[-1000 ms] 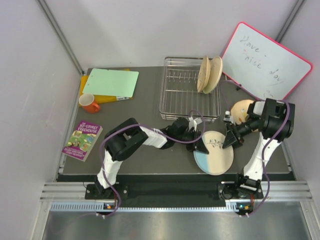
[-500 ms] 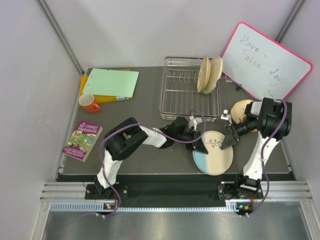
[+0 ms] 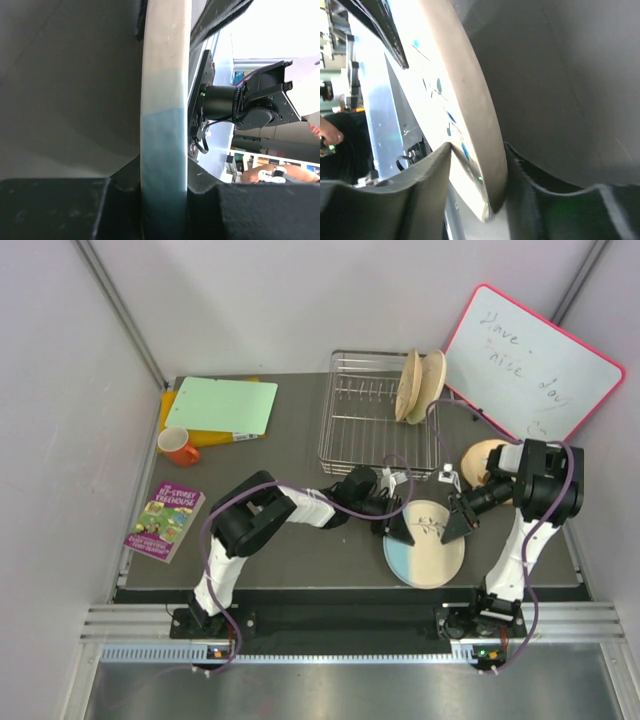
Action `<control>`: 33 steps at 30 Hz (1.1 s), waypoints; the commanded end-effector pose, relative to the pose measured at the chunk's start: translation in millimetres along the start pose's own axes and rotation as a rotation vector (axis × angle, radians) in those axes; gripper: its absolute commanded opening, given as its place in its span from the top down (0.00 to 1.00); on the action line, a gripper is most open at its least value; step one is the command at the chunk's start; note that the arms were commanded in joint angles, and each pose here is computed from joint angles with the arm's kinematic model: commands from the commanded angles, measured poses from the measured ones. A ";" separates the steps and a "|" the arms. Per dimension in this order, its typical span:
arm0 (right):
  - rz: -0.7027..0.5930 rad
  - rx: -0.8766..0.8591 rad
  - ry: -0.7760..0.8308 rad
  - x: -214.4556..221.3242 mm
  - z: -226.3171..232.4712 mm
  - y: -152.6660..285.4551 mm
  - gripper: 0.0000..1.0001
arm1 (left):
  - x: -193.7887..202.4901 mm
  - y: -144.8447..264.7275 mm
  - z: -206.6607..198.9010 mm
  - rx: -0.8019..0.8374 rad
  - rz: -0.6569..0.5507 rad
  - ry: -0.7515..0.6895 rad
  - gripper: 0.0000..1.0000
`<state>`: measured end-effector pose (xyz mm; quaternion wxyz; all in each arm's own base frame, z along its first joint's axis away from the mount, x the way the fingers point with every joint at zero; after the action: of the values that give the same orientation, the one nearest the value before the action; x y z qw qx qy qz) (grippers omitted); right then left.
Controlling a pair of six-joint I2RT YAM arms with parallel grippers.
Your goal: Load the plates into the dish rack
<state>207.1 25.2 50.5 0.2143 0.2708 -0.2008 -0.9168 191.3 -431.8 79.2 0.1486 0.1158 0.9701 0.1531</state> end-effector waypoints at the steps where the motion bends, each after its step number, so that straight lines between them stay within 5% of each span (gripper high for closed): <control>1: 0.026 -0.041 0.049 -2.8 17.3 -4.7 0.48 | -42.6 4.6 -38.2 0.087 -0.146 -0.202 1.00; 15: -0.085 0.218 0.074 -25.0 24.5 59.8 0.37 | 4.5 50.7 -83.9 0.133 0.027 -0.524 1.00; 23: -0.328 0.432 0.338 -102.0 86.2 113.4 0.33 | -64.2 126.1 -146.5 0.149 -0.103 -0.714 1.00; 27: -0.607 0.361 0.445 -160.8 139.3 143.7 0.35 | -105.2 189.5 -168.7 0.242 -0.215 -0.743 1.00; 33: -0.658 0.243 0.582 -211.7 189.5 146.2 0.35 | -126.7 235.0 -178.6 0.241 -0.297 -0.820 1.00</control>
<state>317.1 18.5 310.0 -0.0560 0.6036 -0.2513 -0.7546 317.0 -306.8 269.8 0.4184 0.0189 0.9063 0.0556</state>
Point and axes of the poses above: each gripper's point midway between its finger pads, its own y axis back along the fingers, its own z axis along the line the jaws close on, x = y × z, the point moved 4 cm from there along y, back along the fingers, and after that the axes turned 2 degrees about y, right-handed, at the moved point
